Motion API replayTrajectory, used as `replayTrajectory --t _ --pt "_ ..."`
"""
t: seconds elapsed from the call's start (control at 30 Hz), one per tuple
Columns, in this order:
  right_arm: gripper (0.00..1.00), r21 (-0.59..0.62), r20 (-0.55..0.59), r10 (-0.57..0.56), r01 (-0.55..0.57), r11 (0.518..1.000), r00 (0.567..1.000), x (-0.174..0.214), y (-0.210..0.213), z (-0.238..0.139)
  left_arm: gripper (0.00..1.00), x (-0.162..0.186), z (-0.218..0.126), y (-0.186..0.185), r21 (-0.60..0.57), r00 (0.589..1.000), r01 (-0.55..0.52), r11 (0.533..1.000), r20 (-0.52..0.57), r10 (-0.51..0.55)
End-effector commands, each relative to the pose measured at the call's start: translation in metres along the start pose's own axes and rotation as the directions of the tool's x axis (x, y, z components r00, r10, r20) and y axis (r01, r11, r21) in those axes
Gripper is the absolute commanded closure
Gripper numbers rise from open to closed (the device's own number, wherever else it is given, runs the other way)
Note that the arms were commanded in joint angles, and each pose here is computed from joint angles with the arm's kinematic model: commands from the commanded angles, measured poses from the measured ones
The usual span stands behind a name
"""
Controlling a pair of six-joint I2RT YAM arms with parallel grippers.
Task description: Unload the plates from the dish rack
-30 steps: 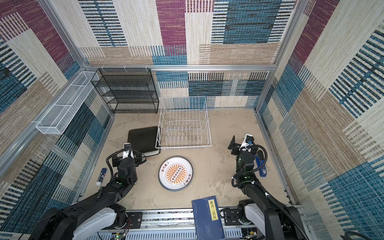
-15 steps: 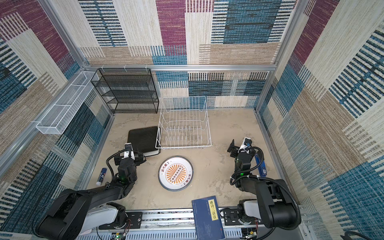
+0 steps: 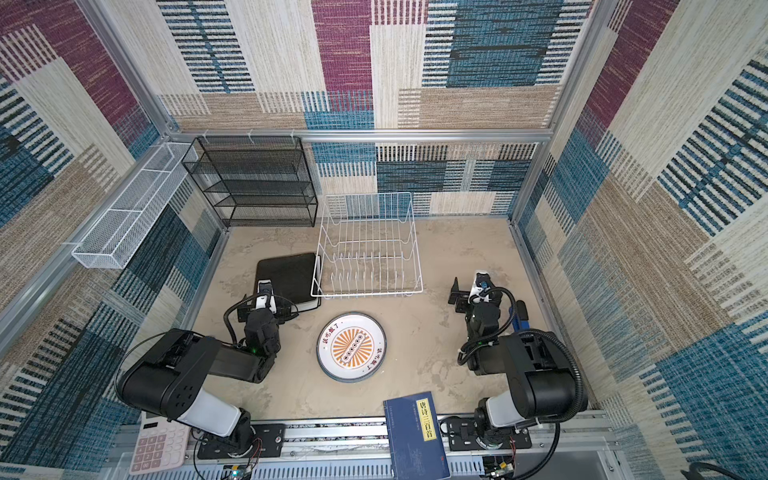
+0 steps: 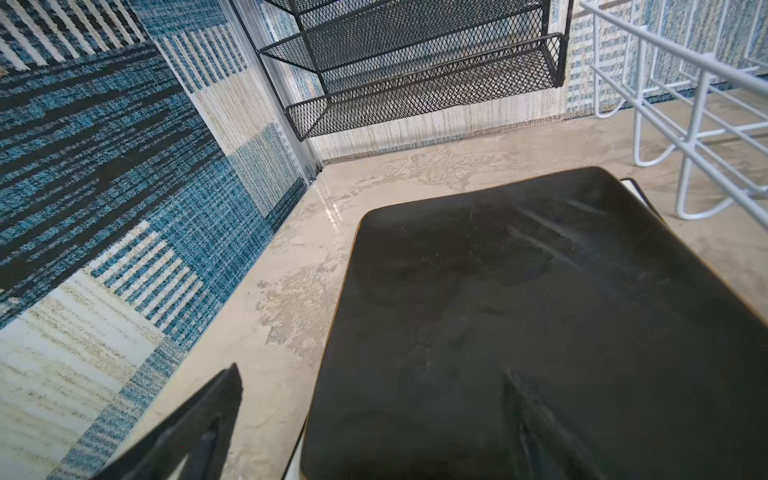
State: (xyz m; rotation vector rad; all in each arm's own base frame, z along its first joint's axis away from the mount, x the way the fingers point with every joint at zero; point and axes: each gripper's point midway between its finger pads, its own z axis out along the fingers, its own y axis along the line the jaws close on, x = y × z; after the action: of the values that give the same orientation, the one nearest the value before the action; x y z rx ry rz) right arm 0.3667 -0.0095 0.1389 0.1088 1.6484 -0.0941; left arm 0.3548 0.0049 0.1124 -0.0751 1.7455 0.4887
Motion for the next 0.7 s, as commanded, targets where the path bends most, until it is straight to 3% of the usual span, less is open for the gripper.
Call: replayTrajectory --t 0.0,0.67 --pt "0.01 -0.039 0.077 -0.004 0.007 0.999 0.997 -0.018 0.005 -0.002 0.01 -0.021 -0.003 0.009 -0.009 0.993 0.068 0.998 0.098 -0.066" --pt "0.01 -0.075 0.052 0.010 -0.007 0.997 0.999 -0.007 0.005 0.003 0.01 0.000 0.023 0.003 0.137 0.990 0.136 0.981 -0.044 -0.131"
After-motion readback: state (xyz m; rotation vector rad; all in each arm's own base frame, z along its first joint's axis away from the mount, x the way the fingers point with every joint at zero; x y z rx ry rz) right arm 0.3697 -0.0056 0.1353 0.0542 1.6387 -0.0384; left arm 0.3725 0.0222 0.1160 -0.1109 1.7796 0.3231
